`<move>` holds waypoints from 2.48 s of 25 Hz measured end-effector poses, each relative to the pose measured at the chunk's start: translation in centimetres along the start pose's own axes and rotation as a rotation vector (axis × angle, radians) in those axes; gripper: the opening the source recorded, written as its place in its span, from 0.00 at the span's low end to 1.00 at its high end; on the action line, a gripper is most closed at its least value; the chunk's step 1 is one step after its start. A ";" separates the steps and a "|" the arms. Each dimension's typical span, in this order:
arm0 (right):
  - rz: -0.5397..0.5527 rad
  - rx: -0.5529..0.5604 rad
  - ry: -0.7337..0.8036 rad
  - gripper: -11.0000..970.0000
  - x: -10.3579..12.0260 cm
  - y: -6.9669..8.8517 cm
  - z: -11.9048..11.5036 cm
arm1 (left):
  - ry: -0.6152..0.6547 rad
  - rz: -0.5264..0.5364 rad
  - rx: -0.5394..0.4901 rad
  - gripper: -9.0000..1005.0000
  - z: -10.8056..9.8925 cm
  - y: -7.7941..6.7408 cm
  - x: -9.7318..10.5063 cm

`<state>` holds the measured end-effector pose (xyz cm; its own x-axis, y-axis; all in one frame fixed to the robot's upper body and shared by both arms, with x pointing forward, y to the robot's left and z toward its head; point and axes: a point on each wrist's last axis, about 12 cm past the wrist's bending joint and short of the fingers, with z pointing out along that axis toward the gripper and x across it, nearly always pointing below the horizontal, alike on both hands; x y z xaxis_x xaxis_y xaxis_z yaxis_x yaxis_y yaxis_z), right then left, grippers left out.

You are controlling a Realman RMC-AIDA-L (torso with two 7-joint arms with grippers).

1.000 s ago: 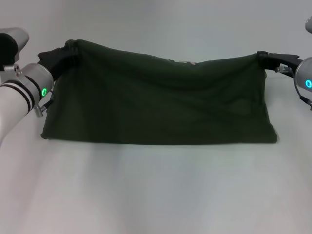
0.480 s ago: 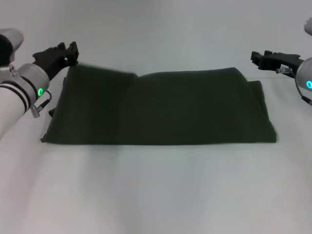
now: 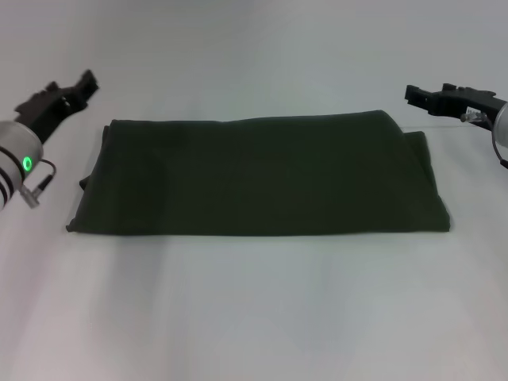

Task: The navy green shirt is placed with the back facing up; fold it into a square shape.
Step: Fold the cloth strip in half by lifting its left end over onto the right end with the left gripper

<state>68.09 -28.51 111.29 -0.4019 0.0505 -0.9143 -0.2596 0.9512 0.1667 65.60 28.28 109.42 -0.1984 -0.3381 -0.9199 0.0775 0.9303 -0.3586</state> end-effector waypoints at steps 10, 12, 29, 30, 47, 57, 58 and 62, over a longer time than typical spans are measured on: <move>0.113 -0.321 -0.025 0.77 0.8 -0.5 -4.7 | 0.052 -0.073 0.463 0.68 -5.6 -1.8 1.5; 0.132 -0.367 -0.020 0.77 1.0 -0.4 -5.7 | 0.112 -0.082 0.549 0.68 -6.5 -2.3 1.9; 0.123 -0.447 0.192 0.77 1.9 -0.4 -6.7 | 0.456 -0.405 0.326 0.69 -7.6 1.1 3.1; 0.125 -0.441 0.188 0.77 1.9 -0.5 -6.7 | 0.460 -0.428 0.294 0.69 -7.7 1.5 3.2; 0.124 -0.427 0.166 0.77 1.1 -0.8 -6.6 | 0.581 -0.621 0.052 0.68 -9.2 4.8 4.4; 0.154 -0.424 0.154 0.77 1.0 -0.8 -6.6 | 0.576 -0.656 -0.010 0.68 -8.8 5.2 4.5; 0.156 -0.424 0.152 0.77 1.0 -0.8 -6.6 | 0.574 -0.660 -0.015 0.68 -8.8 5.2 4.5; 0.160 -0.426 0.146 0.77 0.9 -0.7 -6.6 | 0.571 -0.689 -0.029 0.68 -8.6 5.2 4.5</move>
<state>62.17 -31.17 112.78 -0.5774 0.1142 -0.8085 -0.5088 0.7241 0.4656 56.73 32.81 104.82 -0.6483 -0.7078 -0.2805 -0.2613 0.5529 -0.7912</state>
